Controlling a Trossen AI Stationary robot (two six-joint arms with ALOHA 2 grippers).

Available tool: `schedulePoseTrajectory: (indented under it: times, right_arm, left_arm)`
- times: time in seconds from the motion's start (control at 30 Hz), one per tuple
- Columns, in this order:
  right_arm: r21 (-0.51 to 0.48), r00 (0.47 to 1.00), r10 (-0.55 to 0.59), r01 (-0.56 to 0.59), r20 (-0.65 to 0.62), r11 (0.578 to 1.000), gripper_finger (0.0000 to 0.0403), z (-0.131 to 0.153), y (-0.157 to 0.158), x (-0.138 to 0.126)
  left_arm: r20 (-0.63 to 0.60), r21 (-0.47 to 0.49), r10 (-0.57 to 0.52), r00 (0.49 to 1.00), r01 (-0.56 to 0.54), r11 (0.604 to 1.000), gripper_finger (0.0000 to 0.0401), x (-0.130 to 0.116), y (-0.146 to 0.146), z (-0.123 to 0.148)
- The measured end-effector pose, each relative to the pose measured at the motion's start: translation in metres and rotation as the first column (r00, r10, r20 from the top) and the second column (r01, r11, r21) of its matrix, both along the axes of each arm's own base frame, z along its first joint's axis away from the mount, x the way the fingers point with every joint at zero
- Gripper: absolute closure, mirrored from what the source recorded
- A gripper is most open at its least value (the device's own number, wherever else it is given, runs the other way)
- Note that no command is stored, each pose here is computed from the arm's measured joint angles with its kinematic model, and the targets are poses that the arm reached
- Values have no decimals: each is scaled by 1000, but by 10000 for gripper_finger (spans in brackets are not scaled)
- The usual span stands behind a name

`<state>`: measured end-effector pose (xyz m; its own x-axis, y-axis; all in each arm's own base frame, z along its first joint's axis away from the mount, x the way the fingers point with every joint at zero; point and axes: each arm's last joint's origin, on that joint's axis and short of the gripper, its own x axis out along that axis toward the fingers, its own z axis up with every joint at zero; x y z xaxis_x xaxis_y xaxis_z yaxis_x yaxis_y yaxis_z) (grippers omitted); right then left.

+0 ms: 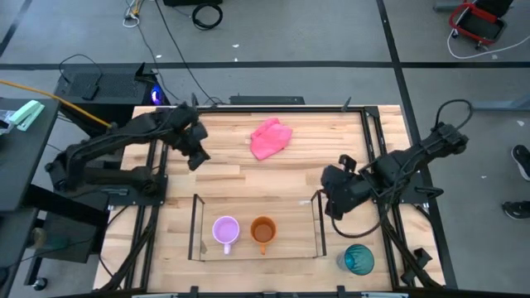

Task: Stack small to large cups/mugs on shelf
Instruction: Adjust the shelf

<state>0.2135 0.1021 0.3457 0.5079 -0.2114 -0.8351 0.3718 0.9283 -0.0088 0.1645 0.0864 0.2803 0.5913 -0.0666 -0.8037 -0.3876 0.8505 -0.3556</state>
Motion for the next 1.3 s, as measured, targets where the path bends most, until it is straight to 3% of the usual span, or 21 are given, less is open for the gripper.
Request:
schedulePoseTrajectory:
  times: [0.33, 0.6, 0.83, 1.0, 1.3]
  right_arm:
    - [49, 998, -59, 60, -18, 997, 314, -25, -1, -34]
    - [98, 998, -55, 59, -38, 993, 337, -31, 8, -41]
    - [146, 999, -37, 41, -30, 988, 370, -30, 14, -41]
    - [159, 1000, -15, 17, -13, 987, 396, -30, 18, -42]
    - [156, 999, -36, 40, -25, 987, 394, -34, 21, -39]
  left_arm:
    - [-174, -43, 177, 969, -187, 981, 394, -27, -36, 6]
    - [-404, -32, 259, 877, -297, 954, 381, -42, -58, 0]
    - [-448, -103, 207, 870, -280, 954, 394, -40, -81, -1]
    - [-462, -130, 171, 870, -257, 958, 383, -40, -102, -1]
    - [-361, -159, 65, 930, -130, 979, 395, -18, -143, -4]
